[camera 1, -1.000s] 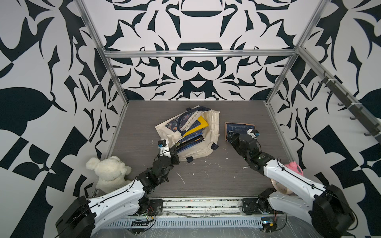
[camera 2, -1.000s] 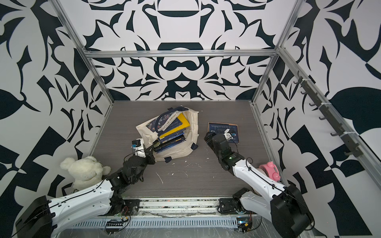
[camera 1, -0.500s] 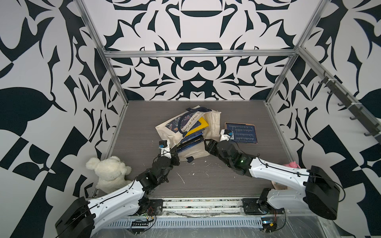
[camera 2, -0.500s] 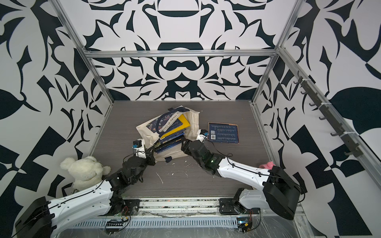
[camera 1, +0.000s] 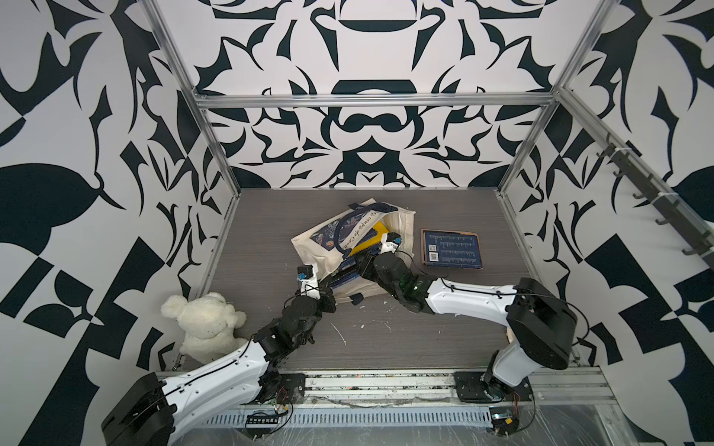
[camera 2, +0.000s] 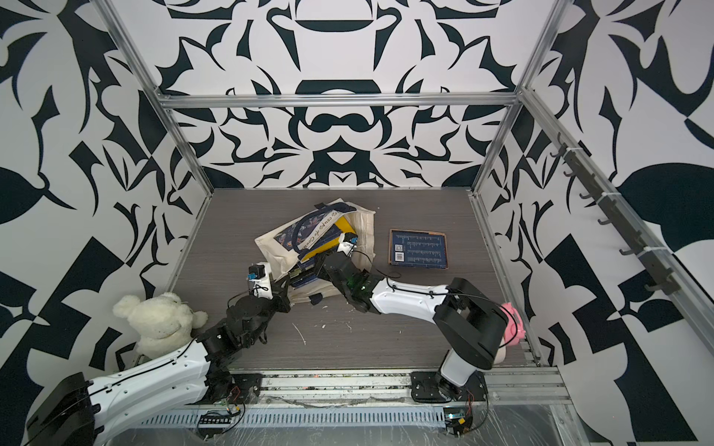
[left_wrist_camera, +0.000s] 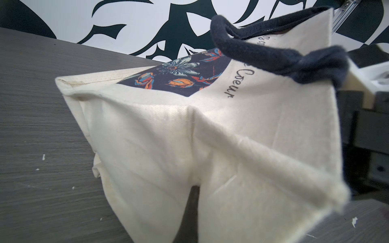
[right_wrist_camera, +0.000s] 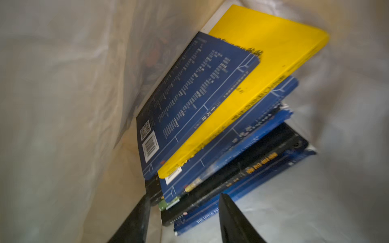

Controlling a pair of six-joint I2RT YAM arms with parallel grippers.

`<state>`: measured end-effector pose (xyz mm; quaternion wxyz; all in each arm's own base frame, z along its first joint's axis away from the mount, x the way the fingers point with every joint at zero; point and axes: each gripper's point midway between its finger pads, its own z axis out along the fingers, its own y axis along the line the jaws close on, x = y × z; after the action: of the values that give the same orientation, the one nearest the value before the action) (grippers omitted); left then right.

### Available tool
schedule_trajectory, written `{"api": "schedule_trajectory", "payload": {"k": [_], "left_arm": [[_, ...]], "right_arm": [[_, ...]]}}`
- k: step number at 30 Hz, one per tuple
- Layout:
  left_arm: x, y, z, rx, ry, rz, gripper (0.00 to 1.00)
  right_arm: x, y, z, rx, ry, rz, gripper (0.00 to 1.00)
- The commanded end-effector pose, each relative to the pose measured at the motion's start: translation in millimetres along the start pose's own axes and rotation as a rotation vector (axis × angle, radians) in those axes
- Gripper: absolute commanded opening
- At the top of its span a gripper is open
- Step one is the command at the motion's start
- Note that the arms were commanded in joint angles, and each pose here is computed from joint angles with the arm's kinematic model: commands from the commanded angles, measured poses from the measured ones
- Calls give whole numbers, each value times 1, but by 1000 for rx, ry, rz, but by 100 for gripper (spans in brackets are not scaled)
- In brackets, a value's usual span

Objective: Take out the books from the canvas bag
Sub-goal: Pick up the book from the canvas bag.

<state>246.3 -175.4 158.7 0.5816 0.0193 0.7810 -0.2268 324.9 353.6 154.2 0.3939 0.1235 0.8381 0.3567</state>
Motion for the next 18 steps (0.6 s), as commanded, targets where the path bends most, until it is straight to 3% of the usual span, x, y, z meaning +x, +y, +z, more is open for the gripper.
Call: {"api": "schedule_trajectory", "payload": {"k": [1, 18], "left_arm": [[-26, -19, -5, 95, -89, -44, 0], [-25, -23, -6, 117, -83, -44, 0]], "right_arm": [[-18, 38, 5, -94, -52, 13, 51], [-24, 25, 67, -37, -69, 105, 42]]}}
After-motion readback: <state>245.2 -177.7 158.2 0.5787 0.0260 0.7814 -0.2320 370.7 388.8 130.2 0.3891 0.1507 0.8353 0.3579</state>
